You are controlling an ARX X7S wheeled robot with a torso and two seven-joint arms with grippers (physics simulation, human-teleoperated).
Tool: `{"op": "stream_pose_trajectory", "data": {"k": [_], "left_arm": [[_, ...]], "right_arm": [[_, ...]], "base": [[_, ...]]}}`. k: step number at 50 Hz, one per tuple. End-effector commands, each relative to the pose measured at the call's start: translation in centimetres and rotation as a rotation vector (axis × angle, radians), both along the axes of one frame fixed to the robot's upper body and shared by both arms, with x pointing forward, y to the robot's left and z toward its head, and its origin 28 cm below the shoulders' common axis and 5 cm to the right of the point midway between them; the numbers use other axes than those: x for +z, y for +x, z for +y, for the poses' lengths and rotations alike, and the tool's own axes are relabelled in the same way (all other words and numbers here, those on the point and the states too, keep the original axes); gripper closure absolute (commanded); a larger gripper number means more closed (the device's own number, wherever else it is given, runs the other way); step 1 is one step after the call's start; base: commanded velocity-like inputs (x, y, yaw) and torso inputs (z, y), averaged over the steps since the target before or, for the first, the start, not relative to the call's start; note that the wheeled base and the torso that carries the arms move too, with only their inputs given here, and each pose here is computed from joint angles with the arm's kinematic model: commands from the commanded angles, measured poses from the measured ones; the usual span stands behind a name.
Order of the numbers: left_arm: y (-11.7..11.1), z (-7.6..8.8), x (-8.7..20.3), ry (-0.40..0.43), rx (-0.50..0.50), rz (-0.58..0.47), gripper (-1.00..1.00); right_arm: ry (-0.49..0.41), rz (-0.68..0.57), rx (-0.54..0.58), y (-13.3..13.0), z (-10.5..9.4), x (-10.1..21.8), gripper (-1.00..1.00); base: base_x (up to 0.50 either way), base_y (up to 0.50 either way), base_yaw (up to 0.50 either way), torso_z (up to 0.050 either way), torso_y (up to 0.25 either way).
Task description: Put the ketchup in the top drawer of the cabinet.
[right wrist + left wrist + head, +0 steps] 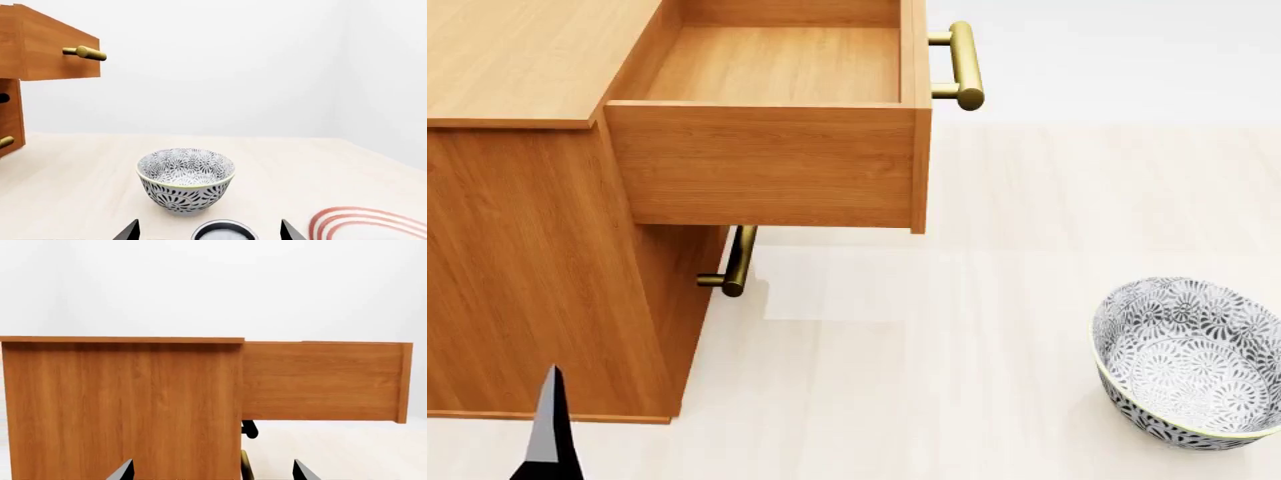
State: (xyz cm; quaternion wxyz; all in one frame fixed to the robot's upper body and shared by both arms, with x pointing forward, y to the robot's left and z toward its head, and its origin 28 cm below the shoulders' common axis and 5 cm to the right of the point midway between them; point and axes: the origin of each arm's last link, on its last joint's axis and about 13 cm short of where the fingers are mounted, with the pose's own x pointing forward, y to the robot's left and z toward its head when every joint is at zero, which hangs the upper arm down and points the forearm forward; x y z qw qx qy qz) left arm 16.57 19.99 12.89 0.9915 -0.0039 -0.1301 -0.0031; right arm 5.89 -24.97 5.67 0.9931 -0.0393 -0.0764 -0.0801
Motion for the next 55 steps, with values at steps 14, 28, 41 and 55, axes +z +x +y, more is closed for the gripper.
{"op": "stream_pose_trajectory", "data": {"k": [14,28,41,55], "left_arm": [[0.1,0.1,-0.3,-0.003,0.006,0.006,-1.00],[0.2,0.1,-0.3,-0.006,0.006,0.008,-1.00],[0.3,0.2,-0.4,-0.007,0.008,0.010,-1.00],[0.3,0.2,-0.5,-0.007,0.010,0.012,-1.00]], "right_arm": [[0.031,0.017,-0.028,1.8,-0.2,-1.8,-1.00],[0.038,0.025,-0.043,2.3,-0.4,-2.2,-1.00],[0.045,0.032,-0.051,3.1,-0.7,-2.9,-1.00],[0.053,0.044,-0.062,3.8,-0.9,-3.8,-1.00]], "base": [[0.00,0.00,0.00,0.000,0.000],[0.00,0.00,0.00,0.000,0.000],[0.00,0.00,0.00,0.000,0.000],[0.00,0.00,0.00,0.000,0.000]]}}
